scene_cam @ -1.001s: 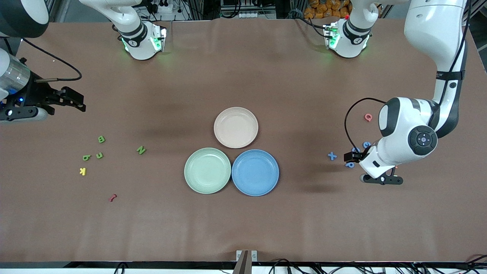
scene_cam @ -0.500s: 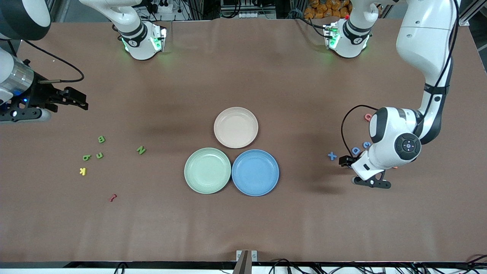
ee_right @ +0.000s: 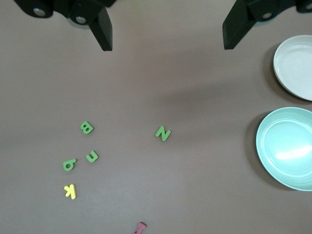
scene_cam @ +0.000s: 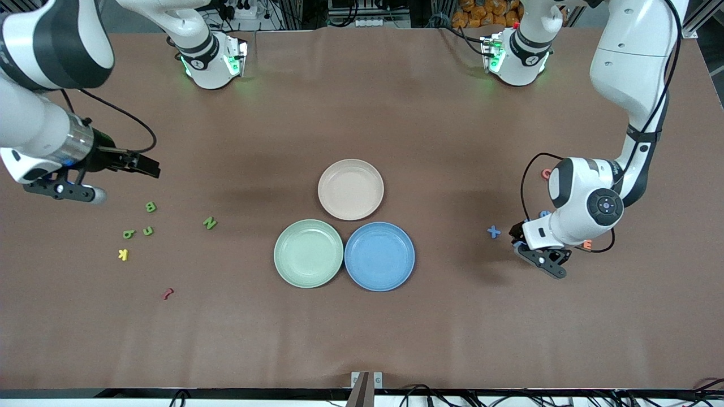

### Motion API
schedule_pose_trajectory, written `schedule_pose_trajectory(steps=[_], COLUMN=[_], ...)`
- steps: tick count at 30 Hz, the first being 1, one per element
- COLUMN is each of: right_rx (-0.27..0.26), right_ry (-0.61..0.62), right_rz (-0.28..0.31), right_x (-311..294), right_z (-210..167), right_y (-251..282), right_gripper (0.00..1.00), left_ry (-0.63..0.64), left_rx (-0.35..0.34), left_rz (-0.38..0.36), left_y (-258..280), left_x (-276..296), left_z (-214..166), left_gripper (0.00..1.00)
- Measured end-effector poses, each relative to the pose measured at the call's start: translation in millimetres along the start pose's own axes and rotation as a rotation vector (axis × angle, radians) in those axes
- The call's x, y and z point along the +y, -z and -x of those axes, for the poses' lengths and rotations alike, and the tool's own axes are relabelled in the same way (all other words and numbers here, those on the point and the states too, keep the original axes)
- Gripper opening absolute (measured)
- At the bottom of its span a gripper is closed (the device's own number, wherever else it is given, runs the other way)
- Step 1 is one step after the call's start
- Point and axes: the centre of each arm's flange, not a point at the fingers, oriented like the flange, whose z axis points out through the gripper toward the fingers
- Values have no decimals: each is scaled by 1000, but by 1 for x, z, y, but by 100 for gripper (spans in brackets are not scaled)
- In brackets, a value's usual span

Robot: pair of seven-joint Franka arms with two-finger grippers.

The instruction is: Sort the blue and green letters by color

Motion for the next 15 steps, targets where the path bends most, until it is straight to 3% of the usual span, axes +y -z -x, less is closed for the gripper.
schedule_pose_trajectory(steps=[7,15], right_rx=[-5,17], right_ry=[-48,-87], right_rz=[1,-9], right_x=[0,2], right_z=[-7,-10], right_y=[-37,-75], right_gripper=[100,100], left_ry=[-239,-284], left_rx=[-8,-42], left_rz=[4,16], left_y=[-3,-19], left_x=[6,11], left_z=[0,8], left_gripper=[100,100])
